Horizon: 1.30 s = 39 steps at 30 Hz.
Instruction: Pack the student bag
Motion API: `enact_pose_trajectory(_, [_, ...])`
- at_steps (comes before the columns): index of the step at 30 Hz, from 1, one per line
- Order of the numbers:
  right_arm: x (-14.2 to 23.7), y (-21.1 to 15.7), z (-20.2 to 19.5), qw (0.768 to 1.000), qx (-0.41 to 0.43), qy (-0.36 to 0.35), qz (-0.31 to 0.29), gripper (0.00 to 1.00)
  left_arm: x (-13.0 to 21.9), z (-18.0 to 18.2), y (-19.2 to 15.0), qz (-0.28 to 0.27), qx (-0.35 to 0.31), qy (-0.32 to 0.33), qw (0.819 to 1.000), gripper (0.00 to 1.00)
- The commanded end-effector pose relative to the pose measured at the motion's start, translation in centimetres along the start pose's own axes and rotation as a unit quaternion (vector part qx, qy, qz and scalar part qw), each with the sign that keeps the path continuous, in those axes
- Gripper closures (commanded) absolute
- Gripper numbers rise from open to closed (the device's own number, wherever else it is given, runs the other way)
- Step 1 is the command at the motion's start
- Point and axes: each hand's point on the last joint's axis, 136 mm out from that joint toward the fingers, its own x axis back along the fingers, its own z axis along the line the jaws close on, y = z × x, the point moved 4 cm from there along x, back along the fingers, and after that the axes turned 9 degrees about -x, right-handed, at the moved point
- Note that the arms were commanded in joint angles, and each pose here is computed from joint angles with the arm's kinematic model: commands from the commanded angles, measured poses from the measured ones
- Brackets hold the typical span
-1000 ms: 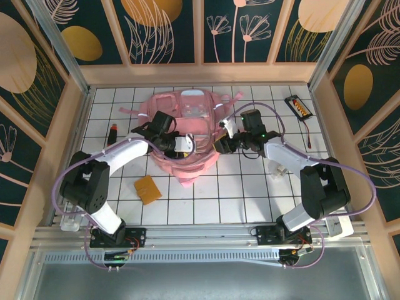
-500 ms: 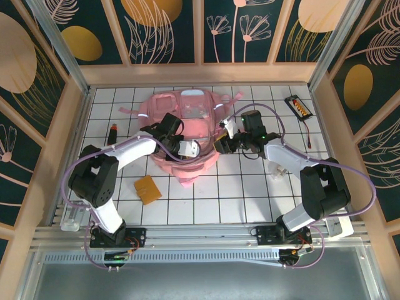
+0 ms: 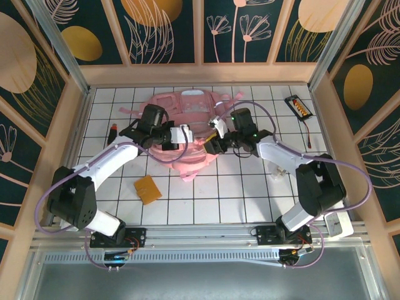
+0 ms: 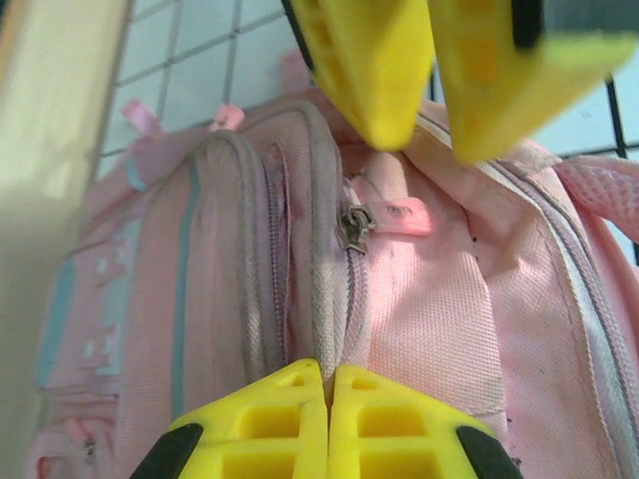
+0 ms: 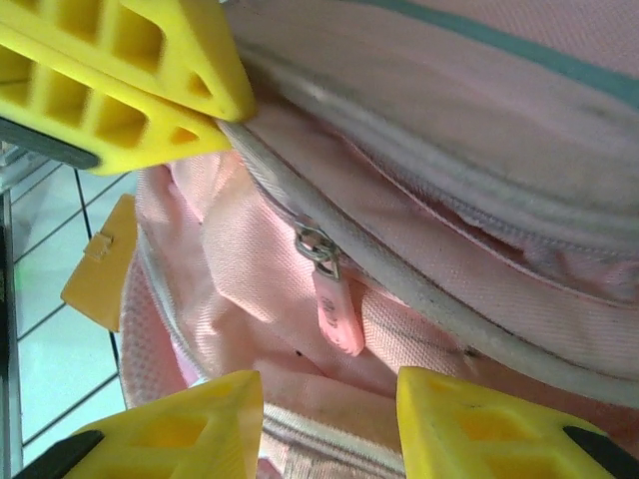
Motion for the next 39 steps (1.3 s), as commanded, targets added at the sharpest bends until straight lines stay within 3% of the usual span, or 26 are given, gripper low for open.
enact_pose_trajectory(1, [-0.8,-0.3,-0.4,0.999,-0.046,0.006,0.017,0.59,1.6,1.8,2.3,-0.089,-0.001,0.046,0.995,1.00])
enact_pose_trajectory(7, [-1.2,0.1,0.6,0.997,-0.051,0.054,0.010,0.53,1.6,1.1,2.5,-0.108,0.014,0.038,0.993,1.00])
enact_pose_trajectory(12, [-2.2,-0.4,0.5,0.996,-0.066,0.053,0.006,0.51,1.6,1.0,2.6,-0.115,0.025,0.039,0.992,1.00])
enact_pose_trajectory(23, [-3.8,0.2,1.2,0.993,-0.071,0.068,-0.064,0.51,1.5,0.5,2.5,-0.120,0.037,0.026,0.992,1.00])
enact_pose_trajectory(28, [-4.0,0.6,1.3,0.991,-0.077,0.068,-0.085,0.63,1.4,0.4,2.3,-0.112,0.044,0.020,0.993,1.00])
enact_pose_trajectory(31, [-3.9,0.6,0.8,0.991,-0.083,0.048,-0.096,0.80,1.3,0.2,2.0,-0.106,0.044,0.018,0.993,1.00])
enact_pose_trajectory(33, [-3.6,0.6,0.5,0.990,-0.087,0.035,-0.103,0.98,1.2,0.0,1.9,-0.102,0.045,0.018,0.994,1.00])
enact_pose_trajectory(37, [-2.7,0.2,-0.1,0.991,-0.089,0.010,-0.101,1.00,1.4,0.1,1.4,-0.089,0.046,0.025,0.995,1.00])
enact_pose_trajectory(39, [-1.9,-0.1,-1.6,0.989,-0.101,-0.045,-0.102,1.00,1.6,0.2,0.8,-0.077,0.044,0.027,0.996,1.00])
